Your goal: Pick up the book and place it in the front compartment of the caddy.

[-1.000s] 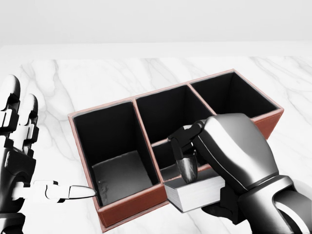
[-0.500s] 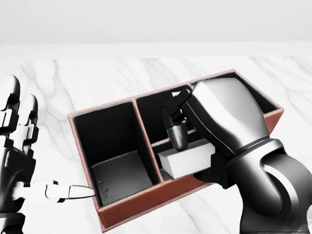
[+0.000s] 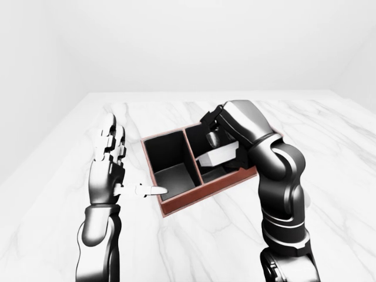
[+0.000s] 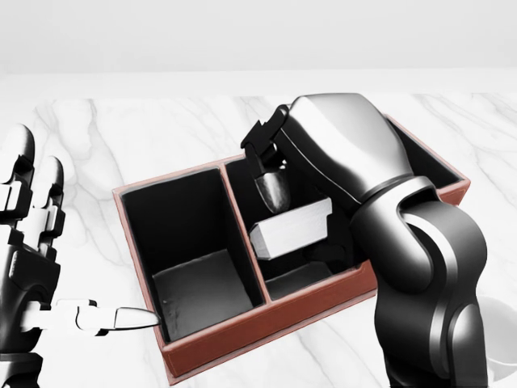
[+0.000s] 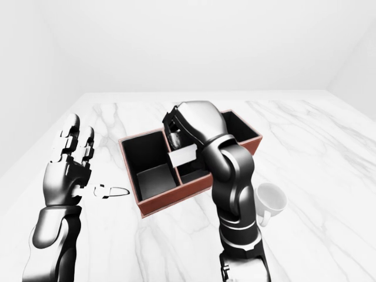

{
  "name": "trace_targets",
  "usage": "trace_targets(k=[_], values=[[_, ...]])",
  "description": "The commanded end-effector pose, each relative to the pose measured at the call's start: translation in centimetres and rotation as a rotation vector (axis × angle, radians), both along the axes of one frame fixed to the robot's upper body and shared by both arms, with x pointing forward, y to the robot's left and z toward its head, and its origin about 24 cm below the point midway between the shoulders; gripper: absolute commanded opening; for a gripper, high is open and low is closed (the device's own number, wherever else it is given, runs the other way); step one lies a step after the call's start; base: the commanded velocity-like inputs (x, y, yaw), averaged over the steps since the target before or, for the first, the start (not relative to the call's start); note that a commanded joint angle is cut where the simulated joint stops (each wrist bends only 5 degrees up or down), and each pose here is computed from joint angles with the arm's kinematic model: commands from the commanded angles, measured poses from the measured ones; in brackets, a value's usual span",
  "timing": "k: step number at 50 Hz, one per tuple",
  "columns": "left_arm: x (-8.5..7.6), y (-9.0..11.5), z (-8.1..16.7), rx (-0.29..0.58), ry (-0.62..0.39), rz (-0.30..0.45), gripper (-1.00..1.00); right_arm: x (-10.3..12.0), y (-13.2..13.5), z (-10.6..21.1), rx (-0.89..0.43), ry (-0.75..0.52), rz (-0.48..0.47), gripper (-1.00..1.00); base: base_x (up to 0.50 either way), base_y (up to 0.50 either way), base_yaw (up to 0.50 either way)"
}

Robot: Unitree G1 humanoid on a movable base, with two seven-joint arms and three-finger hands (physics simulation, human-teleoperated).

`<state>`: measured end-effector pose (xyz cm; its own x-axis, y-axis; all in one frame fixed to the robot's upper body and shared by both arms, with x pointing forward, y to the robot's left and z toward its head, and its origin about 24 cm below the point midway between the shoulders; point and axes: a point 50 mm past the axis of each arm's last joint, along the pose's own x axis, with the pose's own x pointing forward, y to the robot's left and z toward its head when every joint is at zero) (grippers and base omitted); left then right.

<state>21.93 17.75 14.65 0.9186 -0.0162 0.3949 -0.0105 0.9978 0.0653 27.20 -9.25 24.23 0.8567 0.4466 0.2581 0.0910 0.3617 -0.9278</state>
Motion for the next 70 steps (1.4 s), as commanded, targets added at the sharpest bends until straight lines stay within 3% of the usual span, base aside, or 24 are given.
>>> trace_targets(k=[1,33,70], values=[[0.0,-0.1,-0.1,0.002,0.003,-0.001,1.0,0.7,0.2,0.7,-0.009,-0.007,-0.001,-1.0,0.0,0.0,0.0],[0.1,-0.2,-0.3,0.007,0.015,-0.004,1.0,3.4,0.4,0.6,-0.021,0.065,0.006,-1.0,0.0,0.0,0.0],[0.1,-0.3,-0.5,0.009,0.023,-0.005,1.0,4.9,1.0,1.6,-0.01,0.047,0.005,-1.0,0.0,0.0,0.0]])
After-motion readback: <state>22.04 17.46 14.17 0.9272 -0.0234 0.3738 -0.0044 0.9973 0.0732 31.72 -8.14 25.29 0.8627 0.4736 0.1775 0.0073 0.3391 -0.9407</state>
